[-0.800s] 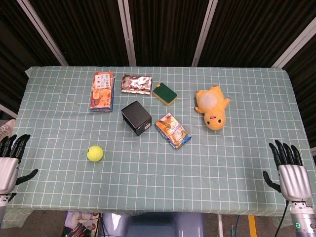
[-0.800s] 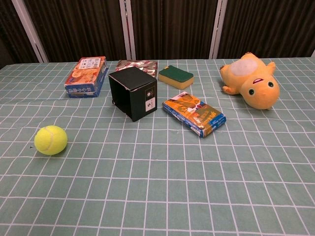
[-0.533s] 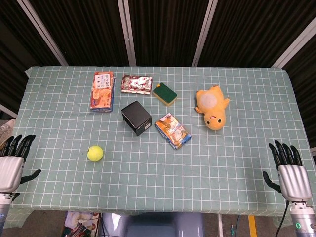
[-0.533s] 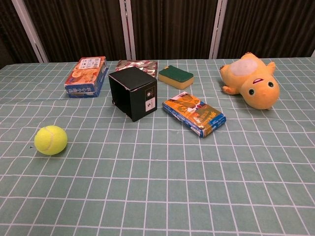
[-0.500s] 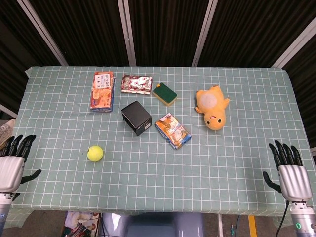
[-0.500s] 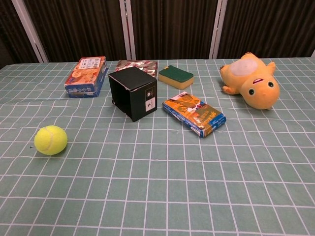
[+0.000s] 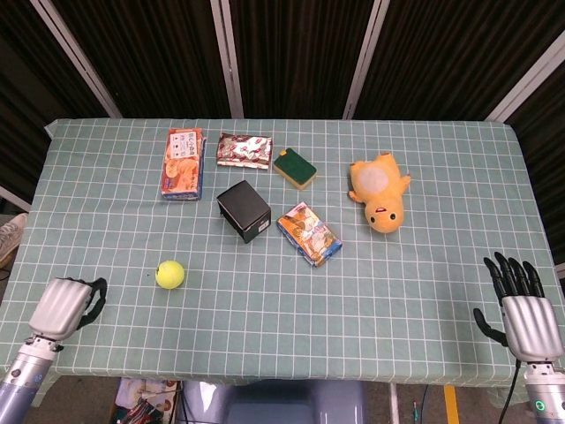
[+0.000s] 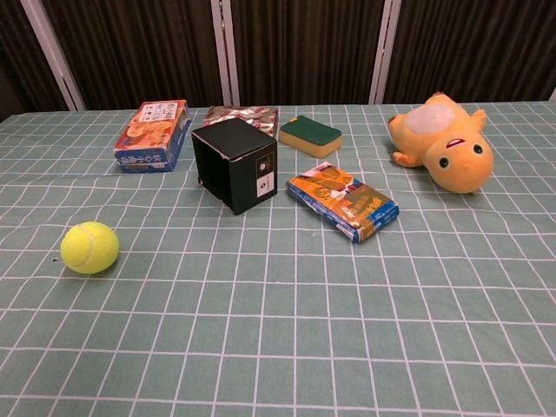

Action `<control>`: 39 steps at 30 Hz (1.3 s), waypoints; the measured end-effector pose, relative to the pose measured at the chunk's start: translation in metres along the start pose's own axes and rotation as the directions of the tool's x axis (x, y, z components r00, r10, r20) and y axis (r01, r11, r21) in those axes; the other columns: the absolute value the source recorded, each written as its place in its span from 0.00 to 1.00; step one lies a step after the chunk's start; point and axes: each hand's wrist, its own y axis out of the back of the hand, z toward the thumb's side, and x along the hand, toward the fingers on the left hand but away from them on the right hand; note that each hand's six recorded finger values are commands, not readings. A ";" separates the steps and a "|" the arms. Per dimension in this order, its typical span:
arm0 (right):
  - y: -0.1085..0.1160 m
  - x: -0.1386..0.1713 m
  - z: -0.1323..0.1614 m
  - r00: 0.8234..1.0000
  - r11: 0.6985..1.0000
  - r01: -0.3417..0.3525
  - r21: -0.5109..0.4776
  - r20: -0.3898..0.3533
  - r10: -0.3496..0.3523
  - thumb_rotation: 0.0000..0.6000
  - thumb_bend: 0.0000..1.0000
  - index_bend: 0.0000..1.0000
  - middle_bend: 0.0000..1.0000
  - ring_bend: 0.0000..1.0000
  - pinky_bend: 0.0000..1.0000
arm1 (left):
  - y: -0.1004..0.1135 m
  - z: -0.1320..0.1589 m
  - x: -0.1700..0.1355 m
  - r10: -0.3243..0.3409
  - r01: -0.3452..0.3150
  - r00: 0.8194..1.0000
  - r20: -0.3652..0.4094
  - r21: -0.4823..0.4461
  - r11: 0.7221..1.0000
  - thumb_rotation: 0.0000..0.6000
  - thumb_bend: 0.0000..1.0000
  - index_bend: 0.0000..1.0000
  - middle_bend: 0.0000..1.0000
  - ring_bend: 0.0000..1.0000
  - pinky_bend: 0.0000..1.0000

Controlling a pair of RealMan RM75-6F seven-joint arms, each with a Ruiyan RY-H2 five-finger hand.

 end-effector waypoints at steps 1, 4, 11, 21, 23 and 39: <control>0.000 0.000 0.000 1.000 1.000 0.000 -0.001 0.000 0.000 0.87 0.39 0.00 0.00 0.00 0.00 | -0.007 0.002 0.001 -0.036 0.036 0.999 0.011 0.017 0.999 1.00 0.44 0.68 0.76 0.74 0.74; 0.001 0.001 -0.001 1.000 1.000 0.004 0.000 -0.003 -0.004 0.87 0.39 0.00 0.00 0.00 0.00 | -0.026 0.007 0.004 -0.150 0.146 0.988 0.044 0.076 0.986 1.00 0.44 0.69 0.75 0.74 0.74; 0.004 0.000 -0.004 1.000 1.000 0.011 0.000 -0.011 -0.011 0.87 0.39 0.00 0.00 0.00 0.00 | -0.035 0.028 0.021 -0.250 0.226 0.955 0.157 0.154 0.962 1.00 0.44 0.67 0.73 0.72 0.73; 0.014 0.003 -0.012 0.999 0.999 0.048 -0.009 -0.004 -0.048 0.87 0.39 0.00 0.00 0.00 0.00 | -0.037 0.050 0.049 -0.261 0.218 0.940 0.220 0.202 0.955 1.00 0.44 0.66 0.73 0.72 0.72; 0.015 0.003 -0.013 0.999 0.999 0.054 -0.009 -0.001 -0.054 0.87 0.39 0.00 0.00 0.00 0.00 | -0.040 0.051 0.052 -0.271 0.226 0.937 0.220 0.208 0.952 1.00 0.44 0.65 0.72 0.71 0.72; 0.023 0.008 -0.020 0.997 0.996 0.077 -0.035 0.007 -0.077 0.87 0.39 0.00 0.00 0.00 0.00 | -0.051 0.060 0.102 -0.297 0.253 0.934 0.198 0.220 0.942 1.00 0.44 0.62 0.68 0.67 0.69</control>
